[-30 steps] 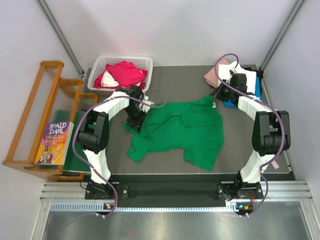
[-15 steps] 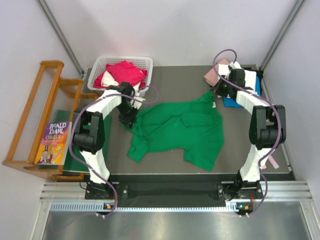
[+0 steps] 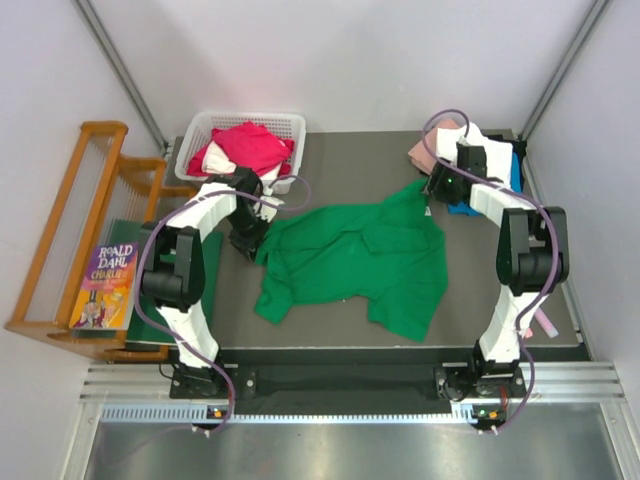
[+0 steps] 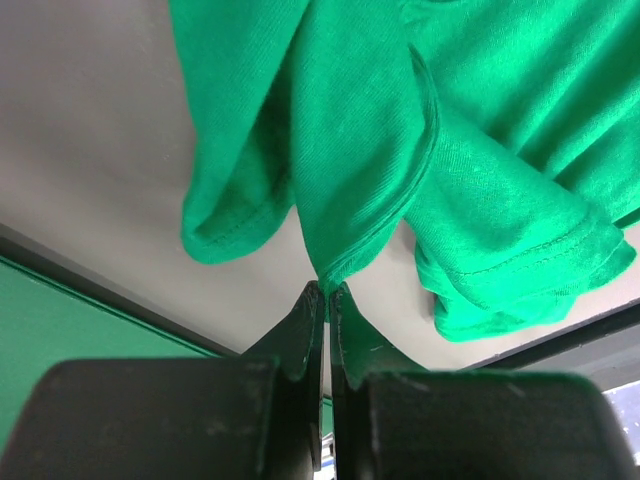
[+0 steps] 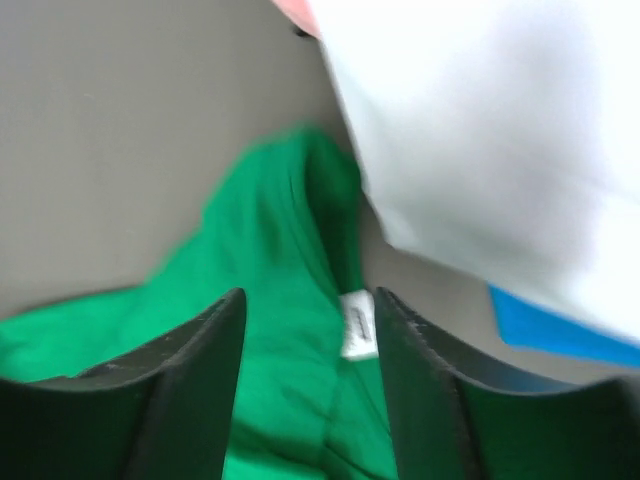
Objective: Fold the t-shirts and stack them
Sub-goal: Flatten the tshirt out
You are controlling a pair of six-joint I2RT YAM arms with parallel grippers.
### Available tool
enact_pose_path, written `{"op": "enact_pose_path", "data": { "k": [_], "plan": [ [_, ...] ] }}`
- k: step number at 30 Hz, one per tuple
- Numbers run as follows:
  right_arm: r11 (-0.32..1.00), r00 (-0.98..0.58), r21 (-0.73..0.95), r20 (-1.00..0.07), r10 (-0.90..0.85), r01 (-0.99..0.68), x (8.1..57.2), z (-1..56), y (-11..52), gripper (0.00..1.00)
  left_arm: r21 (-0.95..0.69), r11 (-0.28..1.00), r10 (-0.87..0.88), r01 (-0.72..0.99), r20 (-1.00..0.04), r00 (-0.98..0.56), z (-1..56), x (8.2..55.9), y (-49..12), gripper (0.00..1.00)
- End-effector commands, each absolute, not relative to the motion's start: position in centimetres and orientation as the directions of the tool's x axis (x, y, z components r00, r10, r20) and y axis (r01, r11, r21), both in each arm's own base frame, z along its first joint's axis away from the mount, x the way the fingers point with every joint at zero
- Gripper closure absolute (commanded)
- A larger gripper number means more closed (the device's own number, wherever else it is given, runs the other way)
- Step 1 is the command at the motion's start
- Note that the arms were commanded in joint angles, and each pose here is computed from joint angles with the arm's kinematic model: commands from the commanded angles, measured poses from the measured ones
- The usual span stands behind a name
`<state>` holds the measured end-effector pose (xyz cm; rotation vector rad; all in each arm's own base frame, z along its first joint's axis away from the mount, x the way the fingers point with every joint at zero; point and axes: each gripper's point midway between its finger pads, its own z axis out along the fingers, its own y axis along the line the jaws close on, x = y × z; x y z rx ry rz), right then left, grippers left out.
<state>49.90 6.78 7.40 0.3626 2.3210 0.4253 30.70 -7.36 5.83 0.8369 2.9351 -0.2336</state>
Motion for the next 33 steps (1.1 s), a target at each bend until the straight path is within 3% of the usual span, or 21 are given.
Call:
{"op": "enact_pose_path", "data": {
  "k": [1,10,20,33],
  "plan": [
    [0.933,-0.588,0.331,-0.731,0.347,0.14,49.2,11.7,5.1,0.53,-0.1,0.83,0.529,0.549,-0.172,-0.831,6.9,31.4,-7.4,1.0],
    [0.925,-0.633,0.354,-0.688,0.356,0.137,48.6,9.3,5.8,0.64,-0.112,0.828,0.527,0.549,-0.175,-0.832,7.0,31.3,-7.6,1.0],
    [0.911,-0.706,0.401,-0.616,0.35,0.102,51.0,5.8,8.4,0.65,-0.111,0.828,0.527,0.549,-0.178,-0.831,7.2,31.3,-7.6,1.0],
    [0.91,-0.72,0.407,-0.607,0.336,0.081,52.0,5.4,9.5,0.71,-0.115,0.829,0.526,0.547,-0.174,-0.833,6.8,31.5,-7.7,1.0]
  ]
}}
